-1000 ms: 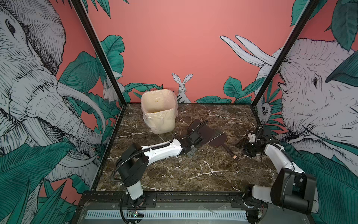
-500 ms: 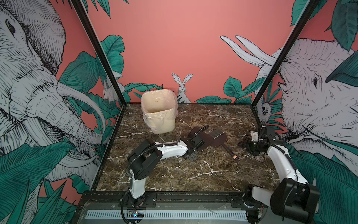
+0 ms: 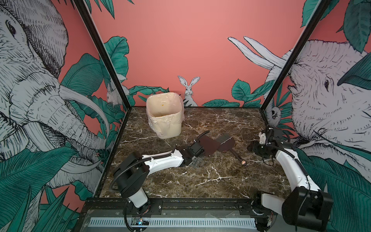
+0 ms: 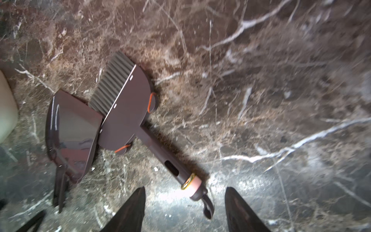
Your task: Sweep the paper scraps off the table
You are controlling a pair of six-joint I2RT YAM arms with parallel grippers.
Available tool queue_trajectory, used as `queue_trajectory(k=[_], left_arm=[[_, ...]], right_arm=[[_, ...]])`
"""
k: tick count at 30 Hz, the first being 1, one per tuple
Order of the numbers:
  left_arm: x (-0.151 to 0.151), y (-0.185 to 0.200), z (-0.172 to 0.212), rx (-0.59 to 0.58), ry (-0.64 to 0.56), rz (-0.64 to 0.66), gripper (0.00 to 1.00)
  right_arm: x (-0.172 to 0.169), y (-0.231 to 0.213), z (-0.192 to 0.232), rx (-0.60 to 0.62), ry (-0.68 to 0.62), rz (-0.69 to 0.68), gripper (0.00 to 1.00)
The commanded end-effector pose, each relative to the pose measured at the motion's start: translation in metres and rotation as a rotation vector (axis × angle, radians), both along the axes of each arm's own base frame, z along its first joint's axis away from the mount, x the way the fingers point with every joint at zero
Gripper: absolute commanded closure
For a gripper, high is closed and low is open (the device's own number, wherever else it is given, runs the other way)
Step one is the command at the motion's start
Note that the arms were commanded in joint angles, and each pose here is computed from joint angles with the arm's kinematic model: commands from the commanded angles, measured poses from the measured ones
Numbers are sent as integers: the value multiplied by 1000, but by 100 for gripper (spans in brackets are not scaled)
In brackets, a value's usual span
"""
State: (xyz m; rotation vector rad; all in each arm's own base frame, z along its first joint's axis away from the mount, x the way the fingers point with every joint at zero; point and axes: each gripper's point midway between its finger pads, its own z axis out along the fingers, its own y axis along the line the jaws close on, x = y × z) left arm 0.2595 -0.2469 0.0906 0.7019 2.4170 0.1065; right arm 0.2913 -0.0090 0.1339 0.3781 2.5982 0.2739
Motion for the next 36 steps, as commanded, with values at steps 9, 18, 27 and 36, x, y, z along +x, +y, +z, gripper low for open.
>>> queue_trajectory(k=[9,18,27,36], left_arm=[[47,137,76,-31,-385,220,0],[80,224,80,-8,-593,401,1],[114,243,55,-90,-726,411,3],[121,246,24,-122,-710,431,2]], right_arm=[[62,4,18,-234,-303,88,16],[88,14,-19,-437,-377,170,1],[100,10,-22,-541,-549,157,1],[104,17,-27,-544,-701,162,1]])
